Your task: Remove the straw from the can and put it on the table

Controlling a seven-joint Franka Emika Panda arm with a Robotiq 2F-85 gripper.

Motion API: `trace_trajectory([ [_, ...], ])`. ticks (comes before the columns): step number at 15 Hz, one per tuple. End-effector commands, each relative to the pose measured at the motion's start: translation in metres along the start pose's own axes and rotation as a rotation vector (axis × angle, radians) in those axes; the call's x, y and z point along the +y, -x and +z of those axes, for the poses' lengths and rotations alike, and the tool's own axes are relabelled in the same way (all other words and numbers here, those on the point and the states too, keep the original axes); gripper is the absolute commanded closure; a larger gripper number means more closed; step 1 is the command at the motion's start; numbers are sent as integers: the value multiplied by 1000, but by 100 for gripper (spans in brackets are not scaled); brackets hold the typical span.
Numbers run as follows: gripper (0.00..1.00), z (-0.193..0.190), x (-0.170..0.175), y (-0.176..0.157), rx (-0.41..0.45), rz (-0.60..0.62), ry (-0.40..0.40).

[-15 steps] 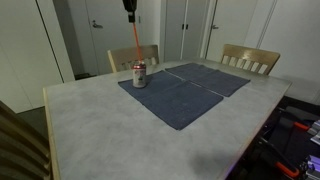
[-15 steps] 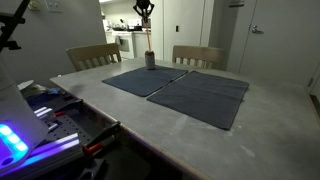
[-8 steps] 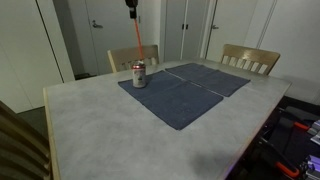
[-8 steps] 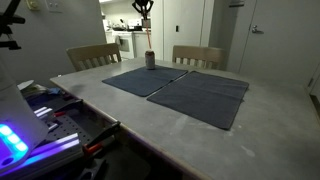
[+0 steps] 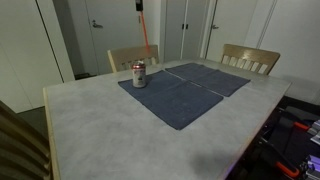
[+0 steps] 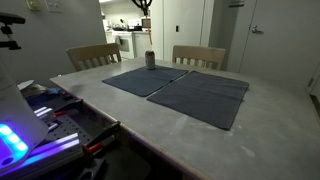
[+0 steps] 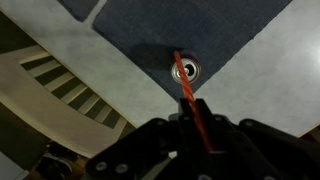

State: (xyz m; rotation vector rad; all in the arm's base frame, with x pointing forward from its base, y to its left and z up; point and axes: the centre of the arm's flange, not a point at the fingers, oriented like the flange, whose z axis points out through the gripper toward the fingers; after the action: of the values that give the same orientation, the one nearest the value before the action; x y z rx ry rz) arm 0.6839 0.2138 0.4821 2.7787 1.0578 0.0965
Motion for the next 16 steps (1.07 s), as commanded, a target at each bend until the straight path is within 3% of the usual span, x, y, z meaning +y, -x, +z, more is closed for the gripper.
trace_trajectory([
  [1,98,-1,2,49,-6,97,13],
  [9,98,53,38,87,5,313,11],
  [14,98,88,50,102,140,412,41],
  [16,98,100,50,105,232,446,37],
])
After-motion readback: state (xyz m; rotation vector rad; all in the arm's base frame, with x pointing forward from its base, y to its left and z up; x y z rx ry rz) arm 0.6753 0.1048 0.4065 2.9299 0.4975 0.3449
